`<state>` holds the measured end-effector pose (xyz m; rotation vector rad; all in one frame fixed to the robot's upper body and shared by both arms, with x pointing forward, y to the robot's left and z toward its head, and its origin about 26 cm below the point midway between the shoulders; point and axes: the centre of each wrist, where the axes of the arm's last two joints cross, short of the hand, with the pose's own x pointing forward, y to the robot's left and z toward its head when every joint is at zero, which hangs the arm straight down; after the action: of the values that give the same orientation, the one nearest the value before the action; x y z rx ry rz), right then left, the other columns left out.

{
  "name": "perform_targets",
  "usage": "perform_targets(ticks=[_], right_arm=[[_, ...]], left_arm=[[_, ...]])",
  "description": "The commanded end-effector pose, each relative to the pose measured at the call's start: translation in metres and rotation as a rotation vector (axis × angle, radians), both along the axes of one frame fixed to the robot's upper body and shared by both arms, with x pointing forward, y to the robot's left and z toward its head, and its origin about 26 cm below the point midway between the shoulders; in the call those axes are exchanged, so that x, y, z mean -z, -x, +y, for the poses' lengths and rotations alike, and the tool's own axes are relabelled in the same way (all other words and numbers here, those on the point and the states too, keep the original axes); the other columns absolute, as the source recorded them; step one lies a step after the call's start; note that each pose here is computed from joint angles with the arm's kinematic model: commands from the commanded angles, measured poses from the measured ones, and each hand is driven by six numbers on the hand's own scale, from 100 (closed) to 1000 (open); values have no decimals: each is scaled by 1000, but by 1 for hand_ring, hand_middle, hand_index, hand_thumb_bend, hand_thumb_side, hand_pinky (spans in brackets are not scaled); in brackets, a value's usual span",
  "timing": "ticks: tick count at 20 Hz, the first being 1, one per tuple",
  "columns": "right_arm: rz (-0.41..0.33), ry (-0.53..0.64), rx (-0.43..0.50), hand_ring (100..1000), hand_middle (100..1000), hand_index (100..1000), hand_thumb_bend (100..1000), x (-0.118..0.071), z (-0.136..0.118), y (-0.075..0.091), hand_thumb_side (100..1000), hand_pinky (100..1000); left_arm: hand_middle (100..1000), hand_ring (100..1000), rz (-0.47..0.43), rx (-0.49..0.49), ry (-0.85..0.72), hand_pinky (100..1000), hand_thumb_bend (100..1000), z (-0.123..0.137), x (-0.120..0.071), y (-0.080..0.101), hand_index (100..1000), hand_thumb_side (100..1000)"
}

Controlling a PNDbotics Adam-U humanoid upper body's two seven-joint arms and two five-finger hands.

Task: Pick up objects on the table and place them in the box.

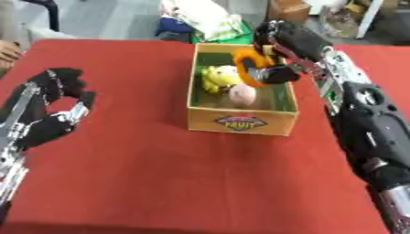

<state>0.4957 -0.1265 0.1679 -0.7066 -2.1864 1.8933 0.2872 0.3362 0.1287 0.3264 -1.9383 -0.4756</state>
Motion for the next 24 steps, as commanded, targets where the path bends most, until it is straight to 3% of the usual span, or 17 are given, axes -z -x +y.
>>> perform_targets(ticks=[1,2,5,7,10,12,16,17,20,24], right_arm=[[-26,47,-1,757,885,938,311,-11,-4,-2,690,718],[-26,45,-1,766,910,948,370,-10,-6,-2,710,722],[-31,-15,0,745,903,923,346,-11,-16,-1,702,693],[-51,-79,2,715,844,863,278,-17,-28,-2,678,662],[-101,-175,48,674,795,815,155,-34,-64,-4,569,625],[-120,-235,86,670,791,811,149,-43,-88,-4,560,622],[-114,-261,95,670,791,811,149,-49,-94,-3,560,622],[-102,-276,119,595,709,730,100,-44,-103,-3,370,542],[-38,-361,275,571,682,716,100,-13,-156,1,335,511],[36,-482,530,530,629,687,100,34,-236,22,285,455]], left_arm=[[581,594,-13,-3,-11,689,332,2,-5,-1,767,307],[581,595,-12,-6,-10,689,333,3,-5,-1,767,306],[583,596,-11,-16,-7,689,333,4,-3,0,768,305],[588,599,-14,-31,-5,689,330,6,-3,0,768,293],[596,604,-35,-83,4,686,319,14,-4,4,767,258],[597,604,-52,-124,12,686,317,20,-5,7,767,254],[597,604,-58,-139,16,686,317,21,-5,9,767,254],[599,604,-45,-166,16,673,328,25,-1,10,764,191],[597,602,37,-328,1,668,309,52,21,23,763,189],[592,597,121,-549,8,659,283,80,51,51,758,182]])
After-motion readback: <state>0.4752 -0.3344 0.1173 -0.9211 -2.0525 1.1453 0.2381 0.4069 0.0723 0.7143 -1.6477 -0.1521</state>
